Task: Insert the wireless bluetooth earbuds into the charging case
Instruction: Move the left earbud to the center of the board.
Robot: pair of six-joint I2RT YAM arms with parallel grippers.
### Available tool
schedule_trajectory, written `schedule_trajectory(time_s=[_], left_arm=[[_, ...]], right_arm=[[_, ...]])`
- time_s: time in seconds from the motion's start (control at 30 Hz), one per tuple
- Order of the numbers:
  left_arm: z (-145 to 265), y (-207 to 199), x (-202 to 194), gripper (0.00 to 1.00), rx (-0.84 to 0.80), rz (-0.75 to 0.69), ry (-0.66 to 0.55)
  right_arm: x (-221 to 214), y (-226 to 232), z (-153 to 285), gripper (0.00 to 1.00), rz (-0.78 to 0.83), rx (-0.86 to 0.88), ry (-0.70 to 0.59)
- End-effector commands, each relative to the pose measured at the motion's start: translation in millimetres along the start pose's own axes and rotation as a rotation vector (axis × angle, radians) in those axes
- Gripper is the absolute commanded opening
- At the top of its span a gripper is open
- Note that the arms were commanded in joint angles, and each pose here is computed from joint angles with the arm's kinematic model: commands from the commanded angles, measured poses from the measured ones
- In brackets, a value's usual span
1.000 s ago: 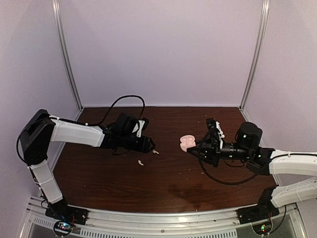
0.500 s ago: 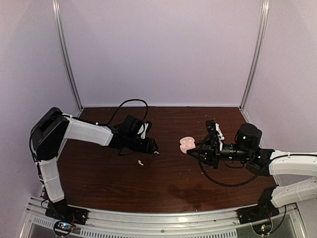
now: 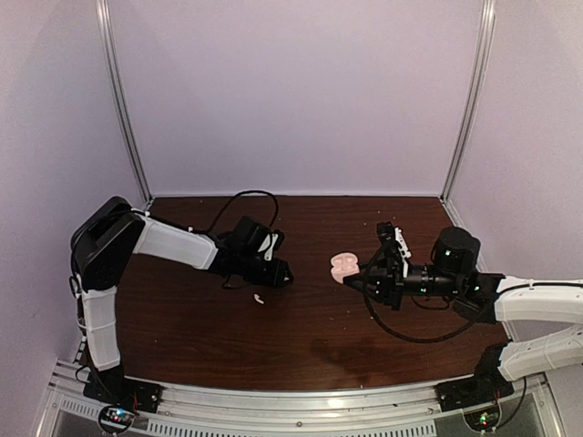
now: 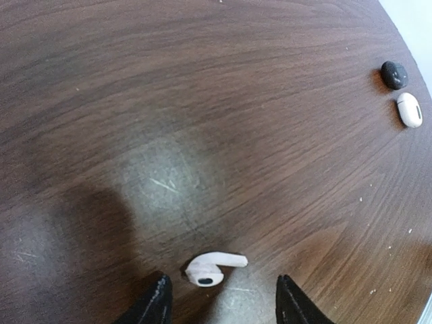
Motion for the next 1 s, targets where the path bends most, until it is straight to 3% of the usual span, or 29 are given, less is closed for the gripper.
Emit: schedule_trajectory(time_s=[0.0, 0.2, 0.6, 0.97], left_arm=[[-7.3, -5.8, 10.2, 0.5, -0.046, -0.033, -0.012], [-16.6, -5.2, 10.5, 0.45, -0.038, -0.07, 0.007], [-28.6, 4.5, -2.8, 0.34, 0.159, -0.215, 0.103], [-17.0, -4.7, -17.8, 0.17, 0.217, -0.329, 0.186]], right_arm=[[7.3, -1.3, -2.1, 0.05, 0.019, -0.009, -0.016], [7.6, -1.6, -2.5, 0.05, 0.016, -0.009, -0.014], [6.8, -3.8, -5.0, 0.05, 0.006, -0.016, 0.007], [7.4, -5.1, -6.7, 0.04, -0.003, -0.018, 0.021]])
Point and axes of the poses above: each gripper's point midway between its finger pads, its own z axis back along the fingers, its own y axis along the line the jaws close on, x = y × z, the point moved 10 cm from there along z, back along the fingers, and after that the axes turned 12 degrees about z, right-handed, at the moved point
